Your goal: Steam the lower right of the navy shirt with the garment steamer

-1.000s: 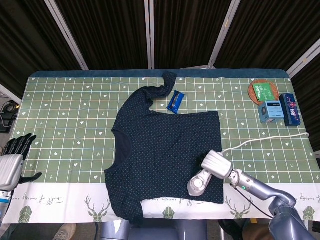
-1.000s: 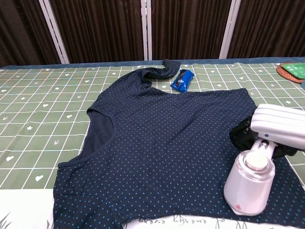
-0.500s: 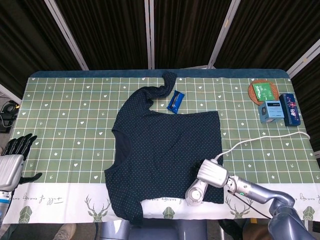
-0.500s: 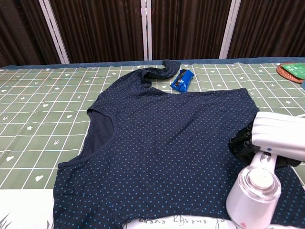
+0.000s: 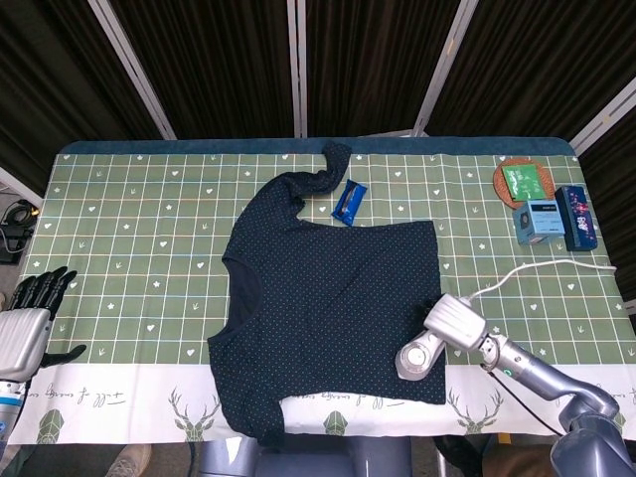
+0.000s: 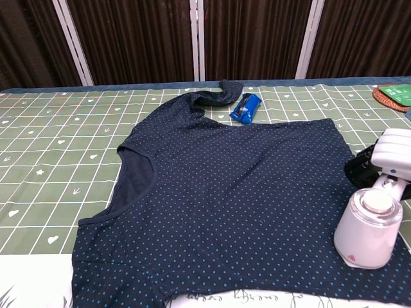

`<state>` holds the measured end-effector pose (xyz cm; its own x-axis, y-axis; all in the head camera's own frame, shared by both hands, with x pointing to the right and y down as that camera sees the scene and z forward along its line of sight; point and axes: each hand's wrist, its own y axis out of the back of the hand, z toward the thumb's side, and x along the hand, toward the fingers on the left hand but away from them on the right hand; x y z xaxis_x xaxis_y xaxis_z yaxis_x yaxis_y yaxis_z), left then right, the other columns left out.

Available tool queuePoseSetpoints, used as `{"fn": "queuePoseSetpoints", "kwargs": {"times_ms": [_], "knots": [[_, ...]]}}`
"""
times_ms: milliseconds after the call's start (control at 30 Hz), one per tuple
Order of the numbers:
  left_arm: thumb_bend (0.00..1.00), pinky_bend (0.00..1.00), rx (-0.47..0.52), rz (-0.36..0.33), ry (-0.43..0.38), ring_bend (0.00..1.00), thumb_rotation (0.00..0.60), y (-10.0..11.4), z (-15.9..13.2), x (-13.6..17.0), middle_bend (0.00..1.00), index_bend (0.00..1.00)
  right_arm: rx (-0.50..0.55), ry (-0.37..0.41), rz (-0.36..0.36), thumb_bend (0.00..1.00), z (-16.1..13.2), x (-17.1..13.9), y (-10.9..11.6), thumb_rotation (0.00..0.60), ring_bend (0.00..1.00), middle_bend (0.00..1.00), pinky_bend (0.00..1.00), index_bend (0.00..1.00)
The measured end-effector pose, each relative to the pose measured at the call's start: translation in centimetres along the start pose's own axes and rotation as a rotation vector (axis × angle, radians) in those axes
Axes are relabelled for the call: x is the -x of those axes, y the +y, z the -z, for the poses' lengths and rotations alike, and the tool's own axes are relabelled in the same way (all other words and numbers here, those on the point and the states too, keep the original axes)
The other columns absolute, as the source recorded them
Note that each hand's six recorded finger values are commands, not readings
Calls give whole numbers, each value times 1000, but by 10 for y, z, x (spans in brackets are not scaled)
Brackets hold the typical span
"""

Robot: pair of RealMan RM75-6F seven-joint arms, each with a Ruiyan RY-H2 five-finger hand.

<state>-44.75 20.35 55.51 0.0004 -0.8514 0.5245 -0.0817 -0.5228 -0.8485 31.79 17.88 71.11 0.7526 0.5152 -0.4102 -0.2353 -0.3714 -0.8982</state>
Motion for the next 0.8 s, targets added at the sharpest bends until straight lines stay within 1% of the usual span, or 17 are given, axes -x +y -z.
{"fn": "queuePoseSetpoints", "kwargs": {"times_ms": [100, 167, 533, 800], "knots": [[0, 0, 1, -1, 0, 0, 600, 0, 0, 0, 0, 0, 9, -17, -4, 703, 4, -3, 0, 600, 632, 607, 880, 747], [0, 0, 1, -1, 1, 0, 600, 0, 0, 0, 0, 0, 13, -14, -4, 702, 3, -3, -1, 600, 632, 607, 879, 747], [0, 0, 5, -3, 2, 0, 600, 1, 1, -1, 0, 0, 54, 120, 29, 704, -34, 4, -1, 600, 632, 608, 879, 747], [0, 0, 3, 0, 3, 0, 600, 1, 2, -1, 0, 0, 40, 186, 40, 703, -50, 2, -1, 600, 632, 608, 880, 747]]}}
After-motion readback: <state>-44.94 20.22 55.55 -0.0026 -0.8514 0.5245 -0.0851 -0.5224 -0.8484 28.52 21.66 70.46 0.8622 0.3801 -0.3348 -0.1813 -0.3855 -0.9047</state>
